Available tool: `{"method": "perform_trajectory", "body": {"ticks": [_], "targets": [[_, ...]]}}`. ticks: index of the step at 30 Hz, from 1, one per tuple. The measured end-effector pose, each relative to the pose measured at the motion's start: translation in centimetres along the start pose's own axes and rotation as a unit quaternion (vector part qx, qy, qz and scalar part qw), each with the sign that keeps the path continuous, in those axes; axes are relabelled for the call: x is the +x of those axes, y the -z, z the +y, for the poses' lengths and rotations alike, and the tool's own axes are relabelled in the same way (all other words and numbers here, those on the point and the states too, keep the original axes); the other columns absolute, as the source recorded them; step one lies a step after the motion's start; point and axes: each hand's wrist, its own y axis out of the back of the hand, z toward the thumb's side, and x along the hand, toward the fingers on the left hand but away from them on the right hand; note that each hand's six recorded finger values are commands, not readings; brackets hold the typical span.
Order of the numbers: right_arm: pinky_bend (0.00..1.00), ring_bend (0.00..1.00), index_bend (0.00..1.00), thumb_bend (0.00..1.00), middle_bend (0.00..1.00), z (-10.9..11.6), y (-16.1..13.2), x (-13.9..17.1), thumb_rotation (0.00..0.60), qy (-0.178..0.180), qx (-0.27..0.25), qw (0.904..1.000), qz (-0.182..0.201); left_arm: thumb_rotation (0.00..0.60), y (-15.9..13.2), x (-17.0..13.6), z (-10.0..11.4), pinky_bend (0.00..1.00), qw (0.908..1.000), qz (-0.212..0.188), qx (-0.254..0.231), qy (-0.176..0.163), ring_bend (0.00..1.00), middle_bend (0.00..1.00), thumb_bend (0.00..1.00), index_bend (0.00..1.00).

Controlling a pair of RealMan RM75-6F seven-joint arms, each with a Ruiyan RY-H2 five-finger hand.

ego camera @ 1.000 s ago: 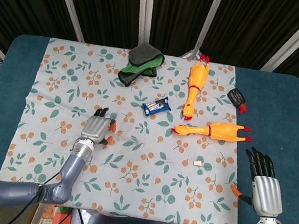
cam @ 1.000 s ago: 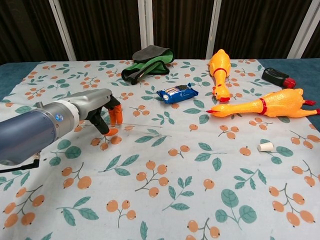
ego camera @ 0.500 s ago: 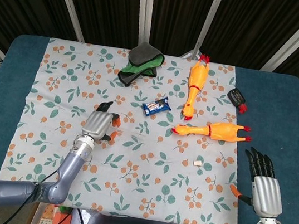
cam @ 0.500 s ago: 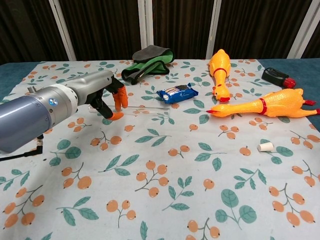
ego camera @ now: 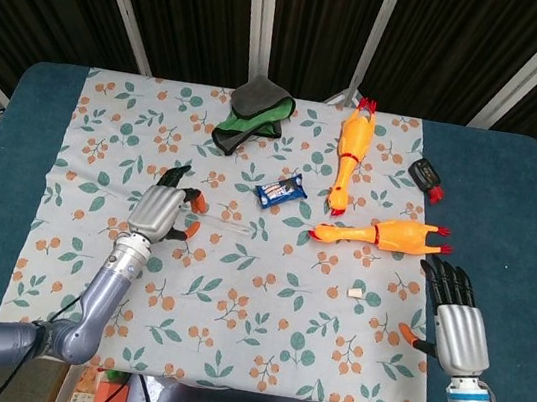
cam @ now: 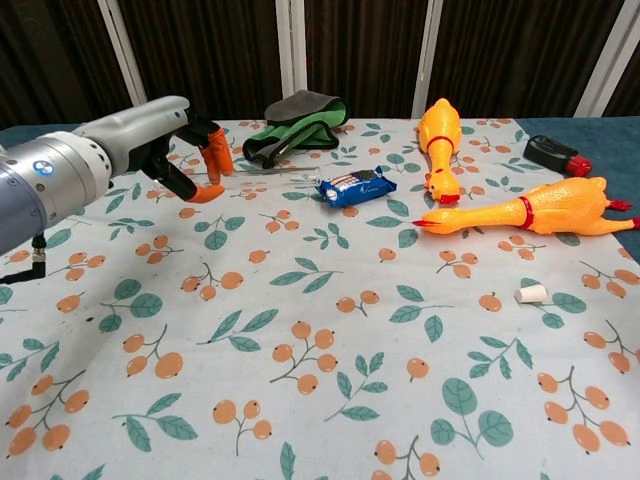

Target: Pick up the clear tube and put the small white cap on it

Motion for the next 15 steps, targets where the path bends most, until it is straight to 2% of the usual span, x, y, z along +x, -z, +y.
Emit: {"method": "perform_trajectory", "body": {"ticks": [3,11,15], "targets": [[0.00,0.00,0.12,0.20,0.01,-1.1,-0.8,-0.8,0.600,-0.015,0.008,0.9999,0.003,0.600,0.3,-0.1,0.7,0.00,0.9999,-0.004,-0.008,-0.005,0.03,0.48,0.71,0.60],[0.00,0.00,0.33,0.20,0.09,-4.2,-3.8,-3.3,0.600,-0.052,0.029,0.9981,0.016,0.600,0.9,-0.4,2.2,0.00,0.9996,-0.012,-0.024,-0.013,0.03,0.48,0.71,0.60],[0.00,0.00,0.38,0.20,0.12,-5.6,-4.8,-4.3,0.600,-0.070,0.047,0.9962,0.024,0.600,0.9,-0.5,3.0,0.00,0.9993,-0.020,-0.027,-0.017,0.03,0.48,0.71,0.60]]}}
